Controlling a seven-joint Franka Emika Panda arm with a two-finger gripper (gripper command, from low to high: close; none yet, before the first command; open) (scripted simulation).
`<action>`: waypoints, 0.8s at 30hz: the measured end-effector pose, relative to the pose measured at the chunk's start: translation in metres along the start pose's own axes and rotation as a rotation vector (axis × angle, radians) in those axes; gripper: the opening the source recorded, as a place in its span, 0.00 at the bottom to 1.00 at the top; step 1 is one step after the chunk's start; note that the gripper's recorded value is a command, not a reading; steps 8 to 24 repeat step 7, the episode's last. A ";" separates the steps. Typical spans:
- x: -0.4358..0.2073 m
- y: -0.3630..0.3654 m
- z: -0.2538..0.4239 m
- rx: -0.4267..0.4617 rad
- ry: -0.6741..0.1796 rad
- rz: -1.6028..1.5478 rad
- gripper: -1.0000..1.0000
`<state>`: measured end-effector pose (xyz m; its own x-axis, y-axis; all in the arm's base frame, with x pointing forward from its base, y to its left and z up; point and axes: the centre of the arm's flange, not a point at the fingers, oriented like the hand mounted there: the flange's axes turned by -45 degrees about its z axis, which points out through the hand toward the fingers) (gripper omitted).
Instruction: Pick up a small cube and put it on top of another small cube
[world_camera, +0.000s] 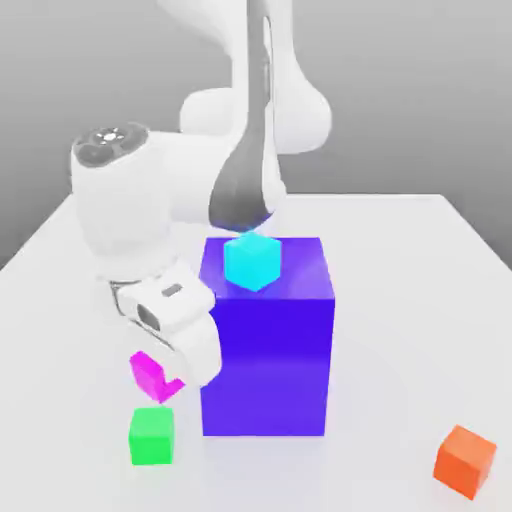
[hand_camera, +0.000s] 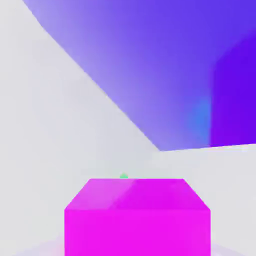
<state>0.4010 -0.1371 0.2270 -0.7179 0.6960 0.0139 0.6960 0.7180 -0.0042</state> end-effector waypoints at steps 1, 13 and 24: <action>0.000 0.002 0.011 -0.002 -0.006 -0.006 0.00; 0.001 0.003 0.044 -0.004 -0.012 -0.010 1.00; 0.001 0.003 0.044 -0.004 -0.012 -0.010 1.00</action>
